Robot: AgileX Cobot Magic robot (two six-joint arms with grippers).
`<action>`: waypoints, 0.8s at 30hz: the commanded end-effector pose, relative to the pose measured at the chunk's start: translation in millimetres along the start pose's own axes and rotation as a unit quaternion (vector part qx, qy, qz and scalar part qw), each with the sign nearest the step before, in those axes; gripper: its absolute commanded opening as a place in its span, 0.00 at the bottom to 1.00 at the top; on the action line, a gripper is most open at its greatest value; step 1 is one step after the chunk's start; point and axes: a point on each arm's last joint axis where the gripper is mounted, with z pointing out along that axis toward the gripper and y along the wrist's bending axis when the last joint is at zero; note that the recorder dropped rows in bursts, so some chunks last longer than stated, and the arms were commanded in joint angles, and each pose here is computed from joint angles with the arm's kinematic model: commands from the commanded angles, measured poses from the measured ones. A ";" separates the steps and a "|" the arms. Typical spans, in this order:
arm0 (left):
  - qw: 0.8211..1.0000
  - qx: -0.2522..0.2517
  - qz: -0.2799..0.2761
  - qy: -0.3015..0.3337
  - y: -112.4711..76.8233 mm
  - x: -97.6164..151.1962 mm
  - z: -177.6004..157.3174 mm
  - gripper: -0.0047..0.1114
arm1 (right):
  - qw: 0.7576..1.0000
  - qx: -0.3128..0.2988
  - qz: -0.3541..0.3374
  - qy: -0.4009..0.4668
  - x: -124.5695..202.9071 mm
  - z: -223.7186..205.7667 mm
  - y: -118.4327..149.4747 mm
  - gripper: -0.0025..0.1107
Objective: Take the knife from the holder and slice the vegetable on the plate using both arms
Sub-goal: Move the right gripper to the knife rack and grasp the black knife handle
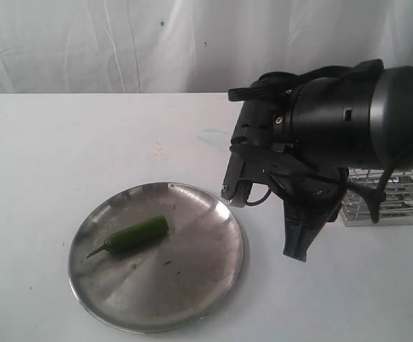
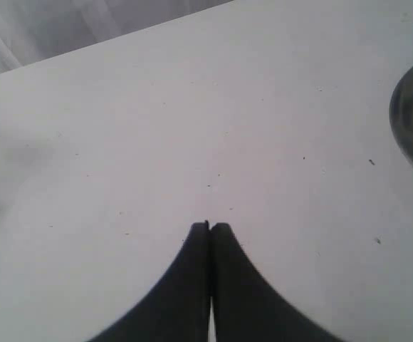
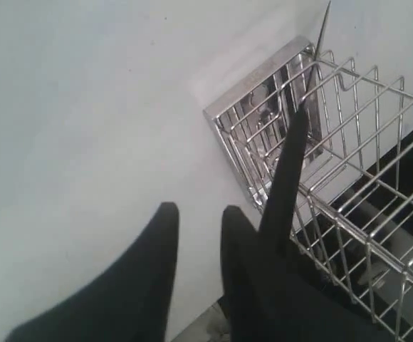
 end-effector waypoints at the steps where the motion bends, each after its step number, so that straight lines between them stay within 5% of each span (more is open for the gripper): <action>1: 1.000 0.006 0.004 -0.007 -0.6 -0.8 -0.2 0.04 | 0.999 0.027 -0.017 0.000 -0.6 -1.7 -4.5 0.40; 4: 1.000 0.006 0.004 -0.007 -0.6 -0.8 -0.2 0.04 | 0.998 0.054 -0.027 0.006 1.4 1.3 -10.7 0.49; 24: 1.000 0.006 0.004 -0.007 -0.6 -0.8 -0.2 0.04 | 0.997 0.032 -0.011 0.067 24.9 35.0 -16.2 0.48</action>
